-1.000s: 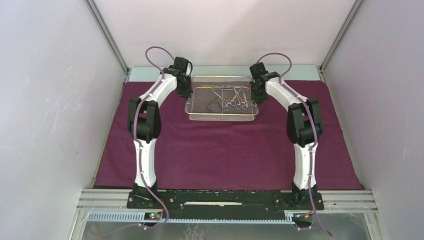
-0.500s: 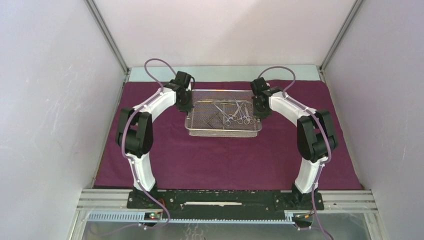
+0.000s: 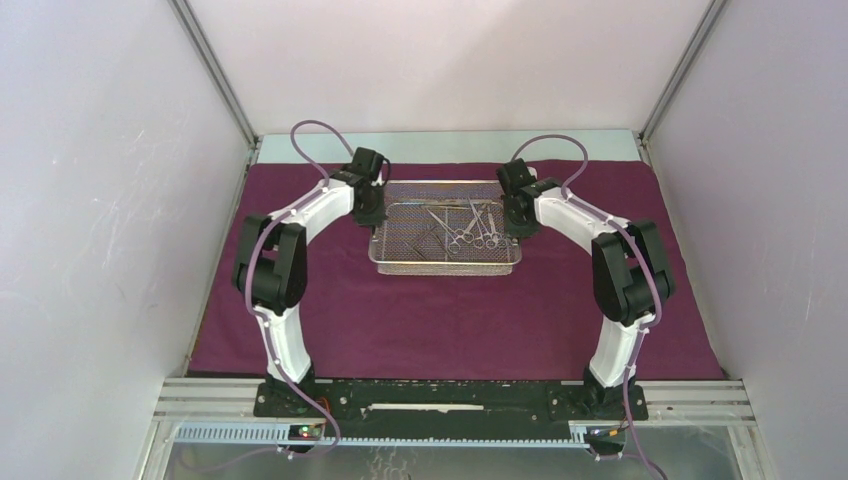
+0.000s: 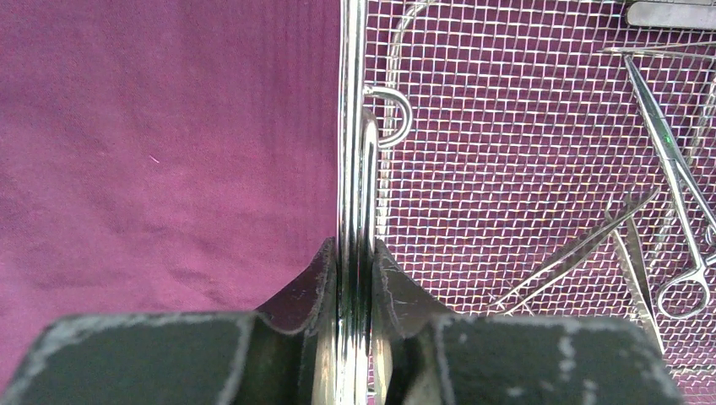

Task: Open and lay out the surgical kit
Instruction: Move the container from the surgical kit.

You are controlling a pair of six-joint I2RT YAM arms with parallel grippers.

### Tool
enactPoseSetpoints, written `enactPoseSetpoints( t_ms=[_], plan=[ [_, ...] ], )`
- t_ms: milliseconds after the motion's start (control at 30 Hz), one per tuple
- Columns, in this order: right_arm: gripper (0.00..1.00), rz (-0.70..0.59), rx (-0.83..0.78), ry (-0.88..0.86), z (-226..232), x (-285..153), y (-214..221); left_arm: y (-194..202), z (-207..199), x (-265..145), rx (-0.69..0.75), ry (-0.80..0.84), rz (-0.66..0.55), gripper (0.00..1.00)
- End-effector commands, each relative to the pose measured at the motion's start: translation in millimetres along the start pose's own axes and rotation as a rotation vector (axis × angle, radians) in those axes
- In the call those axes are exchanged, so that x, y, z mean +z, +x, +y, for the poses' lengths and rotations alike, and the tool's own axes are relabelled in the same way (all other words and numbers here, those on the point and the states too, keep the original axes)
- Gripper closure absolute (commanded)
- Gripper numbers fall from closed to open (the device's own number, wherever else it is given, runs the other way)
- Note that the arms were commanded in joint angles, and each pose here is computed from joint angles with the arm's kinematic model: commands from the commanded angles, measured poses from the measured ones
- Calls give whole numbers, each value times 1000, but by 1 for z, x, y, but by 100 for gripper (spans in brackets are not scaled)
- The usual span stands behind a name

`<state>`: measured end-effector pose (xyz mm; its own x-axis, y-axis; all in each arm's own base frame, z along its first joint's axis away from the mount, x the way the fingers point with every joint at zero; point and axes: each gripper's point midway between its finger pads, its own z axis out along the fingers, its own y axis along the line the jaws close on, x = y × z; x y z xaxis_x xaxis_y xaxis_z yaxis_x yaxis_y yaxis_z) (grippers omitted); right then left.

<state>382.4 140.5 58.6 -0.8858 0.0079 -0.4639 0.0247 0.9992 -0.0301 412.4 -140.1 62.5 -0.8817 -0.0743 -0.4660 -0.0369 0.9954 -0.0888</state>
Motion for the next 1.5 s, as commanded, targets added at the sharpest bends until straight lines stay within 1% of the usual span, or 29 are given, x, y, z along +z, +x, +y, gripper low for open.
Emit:
enactPoseSetpoints(
  t_ms=[0, 100, 200, 267, 400, 533, 733, 767, 833, 900, 933, 1000, 1067, 1167, 1200, 1300, 1367, 1467],
  plan=[
    [100, -148, 105, -32, 16, -9, -35, -13, -25, -8, -59, 64, -53, 100],
    [100, -168, 111, -27, 14, -16, -38, -14, -21, -12, -64, 52, -66, 100],
    [100, -189, 115, -18, 11, -24, -41, -22, -17, -29, -75, 39, -118, 100],
    [100, -203, 121, -22, 11, -31, -42, -23, -16, -37, -77, 43, -131, 100],
    [100, -225, 126, -26, 13, -44, -38, -17, -13, -48, -87, 50, -147, 100],
    [100, -225, 129, -26, 16, -50, -27, -8, -9, -51, -91, 42, -147, 100],
    [99, -172, 128, -9, 16, -36, -6, 8, -11, -41, -100, 60, -103, 100],
    [95, -166, 130, -7, 15, -34, -3, 9, -12, -39, -102, 66, -97, 99],
    [84, -158, 128, -5, 14, -31, 2, 11, -14, -37, -106, 71, -85, 91],
    [73, -159, 128, -11, 14, -32, 4, 12, -13, -36, -107, 63, -77, 88],
    [69, -159, 127, -13, 14, -33, 4, 13, -12, -35, -107, 60, -74, 85],
    [66, -159, 126, -19, 15, -34, 5, 14, -11, -34, -109, 56, -69, 80],
    [57, -154, 122, -17, 14, -33, 6, 16, -11, -34, -115, 56, -65, 70],
    [45, -154, 119, -27, 15, -35, 6, 18, -7, -34, -116, 36, -64, 62],
    [42, -155, 121, -31, 15, -36, 6, 17, -4, -35, -121, 25, -69, 62],
    [39, -162, 121, -39, 16, -41, 4, 9, -1, -41, -133, 19, -91, 54],
    [38, -166, 122, -44, 16, -44, 3, 5, 0, -44, -133, 18, -100, 51],
    [38, -154, 123, -60, 19, -46, 6, -1, 2, -52, -132, 18, -114, 44]
  ],
)
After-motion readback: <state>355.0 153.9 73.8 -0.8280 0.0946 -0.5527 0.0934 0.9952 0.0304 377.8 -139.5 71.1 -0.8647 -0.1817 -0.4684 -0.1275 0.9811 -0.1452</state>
